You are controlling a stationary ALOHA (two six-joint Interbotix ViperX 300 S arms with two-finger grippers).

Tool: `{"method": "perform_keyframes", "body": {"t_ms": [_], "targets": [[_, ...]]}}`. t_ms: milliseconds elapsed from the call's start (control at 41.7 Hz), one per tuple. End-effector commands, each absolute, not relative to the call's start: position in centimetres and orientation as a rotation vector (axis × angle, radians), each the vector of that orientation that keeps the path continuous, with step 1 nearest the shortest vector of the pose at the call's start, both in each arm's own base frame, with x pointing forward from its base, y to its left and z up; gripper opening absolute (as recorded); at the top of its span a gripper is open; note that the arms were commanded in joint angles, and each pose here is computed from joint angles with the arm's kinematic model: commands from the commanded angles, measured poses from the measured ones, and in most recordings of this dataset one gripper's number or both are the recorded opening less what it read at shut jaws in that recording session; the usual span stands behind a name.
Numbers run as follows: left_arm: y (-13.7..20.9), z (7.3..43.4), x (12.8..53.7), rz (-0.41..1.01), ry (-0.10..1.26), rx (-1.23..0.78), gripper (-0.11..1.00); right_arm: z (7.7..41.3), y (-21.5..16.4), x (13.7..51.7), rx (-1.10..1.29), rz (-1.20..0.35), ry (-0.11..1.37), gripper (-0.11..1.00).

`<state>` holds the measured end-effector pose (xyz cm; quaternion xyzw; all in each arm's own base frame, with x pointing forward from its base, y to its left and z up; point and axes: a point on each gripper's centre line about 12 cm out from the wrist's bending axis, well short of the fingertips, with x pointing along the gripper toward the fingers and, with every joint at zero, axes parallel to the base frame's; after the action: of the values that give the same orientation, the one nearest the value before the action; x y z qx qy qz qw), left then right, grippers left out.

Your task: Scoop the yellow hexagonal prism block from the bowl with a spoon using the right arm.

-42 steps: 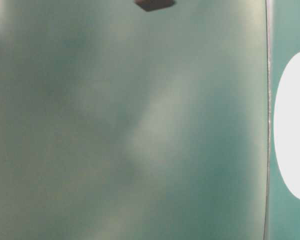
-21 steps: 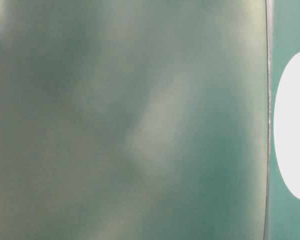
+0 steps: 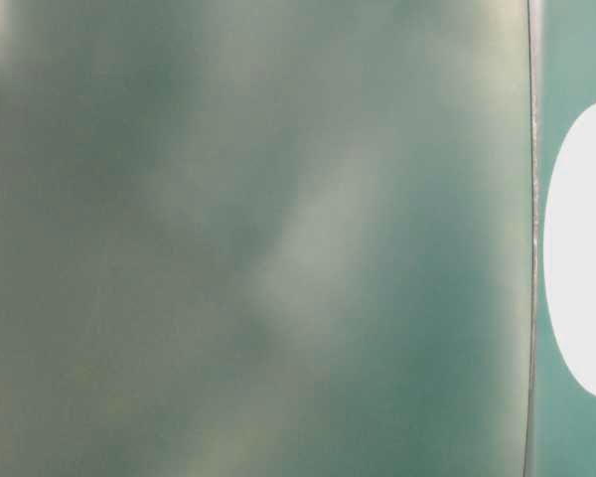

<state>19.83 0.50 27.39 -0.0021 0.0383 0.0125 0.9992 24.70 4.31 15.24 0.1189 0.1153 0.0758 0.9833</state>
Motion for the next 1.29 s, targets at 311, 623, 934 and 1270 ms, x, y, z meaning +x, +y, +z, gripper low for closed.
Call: {"method": "perform_keyframes", "body": {"t_ms": [311, 623, 934, 1270], "targets": [[0.5, 28.5, 20.1, 0.024, 0.051, 0.001, 0.09, 12.7, 4.6, 23.6, 0.205, 0.055, 0.162, 0.64], [0.5, 28.3, 20.1, 0.026, 0.058, 0.001, 0.09, 11.3, 5.4, 22.2, 0.194, -0.008, 0.14, 0.64], [0.9, 28.2, 20.1, 0.043, 0.061, 0.0, 0.09, 9.1, 6.7, 22.4, 0.145, 0.005, 0.205, 0.64], [1.0, 28.1, 20.1, 0.049, 0.063, -0.002, 0.09, 7.5, 7.0, 22.9, 0.115, 0.0, 0.27, 0.64]]}}
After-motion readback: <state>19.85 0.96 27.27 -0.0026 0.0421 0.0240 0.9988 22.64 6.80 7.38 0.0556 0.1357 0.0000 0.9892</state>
